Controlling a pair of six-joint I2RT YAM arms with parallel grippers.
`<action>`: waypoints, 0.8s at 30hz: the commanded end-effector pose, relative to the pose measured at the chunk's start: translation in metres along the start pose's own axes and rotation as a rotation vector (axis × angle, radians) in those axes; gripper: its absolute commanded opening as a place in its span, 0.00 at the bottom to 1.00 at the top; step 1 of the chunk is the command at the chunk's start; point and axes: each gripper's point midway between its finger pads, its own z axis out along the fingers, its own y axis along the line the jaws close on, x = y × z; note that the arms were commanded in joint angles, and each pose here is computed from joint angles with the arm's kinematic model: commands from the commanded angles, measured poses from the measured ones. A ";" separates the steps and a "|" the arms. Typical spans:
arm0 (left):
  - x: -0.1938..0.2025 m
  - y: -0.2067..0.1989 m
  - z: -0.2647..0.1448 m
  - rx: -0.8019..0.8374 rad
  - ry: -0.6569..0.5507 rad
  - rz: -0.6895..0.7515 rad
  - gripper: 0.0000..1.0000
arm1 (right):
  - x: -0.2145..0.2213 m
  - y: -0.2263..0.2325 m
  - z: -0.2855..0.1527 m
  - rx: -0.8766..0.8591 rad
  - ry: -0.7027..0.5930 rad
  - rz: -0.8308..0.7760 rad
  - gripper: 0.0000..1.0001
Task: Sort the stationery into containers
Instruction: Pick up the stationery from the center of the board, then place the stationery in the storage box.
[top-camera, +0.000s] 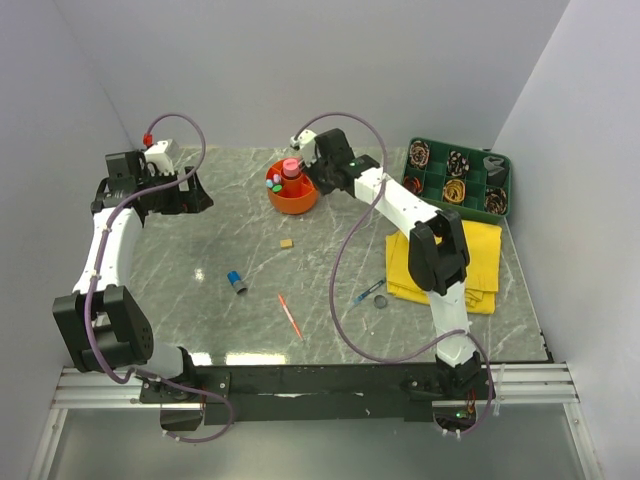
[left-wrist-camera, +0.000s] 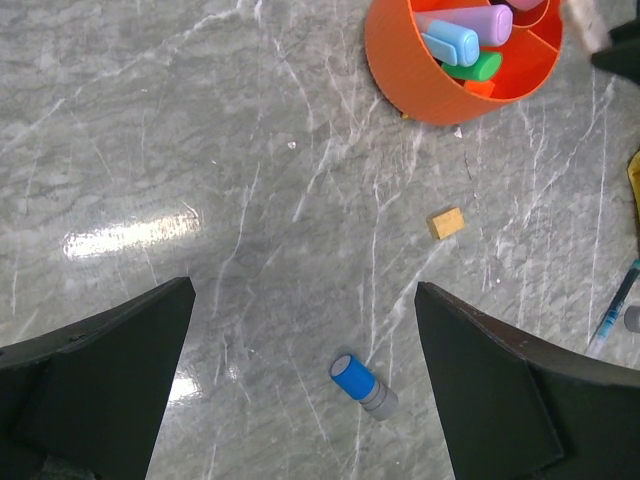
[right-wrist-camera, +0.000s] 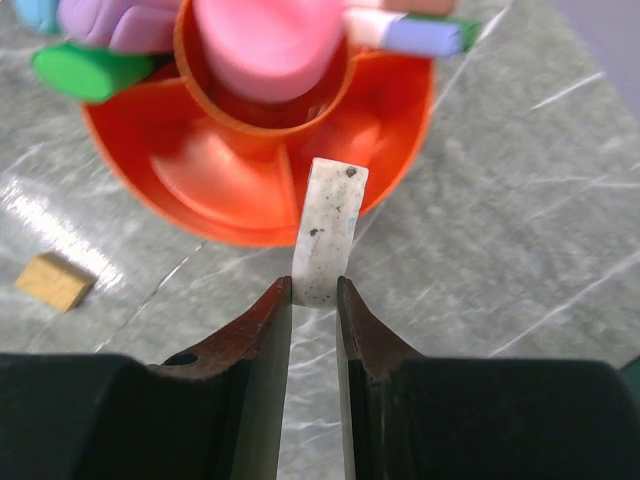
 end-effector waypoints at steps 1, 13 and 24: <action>-0.010 -0.006 -0.008 0.021 -0.046 0.011 0.99 | -0.045 -0.032 -0.008 0.071 -0.119 -0.015 0.09; -0.019 -0.005 -0.009 0.013 -0.056 0.015 0.99 | -0.048 -0.035 0.019 0.079 -0.127 -0.018 0.11; -0.019 0.001 -0.003 0.012 -0.051 0.007 0.99 | -0.056 -0.040 0.007 0.106 -0.150 0.015 0.49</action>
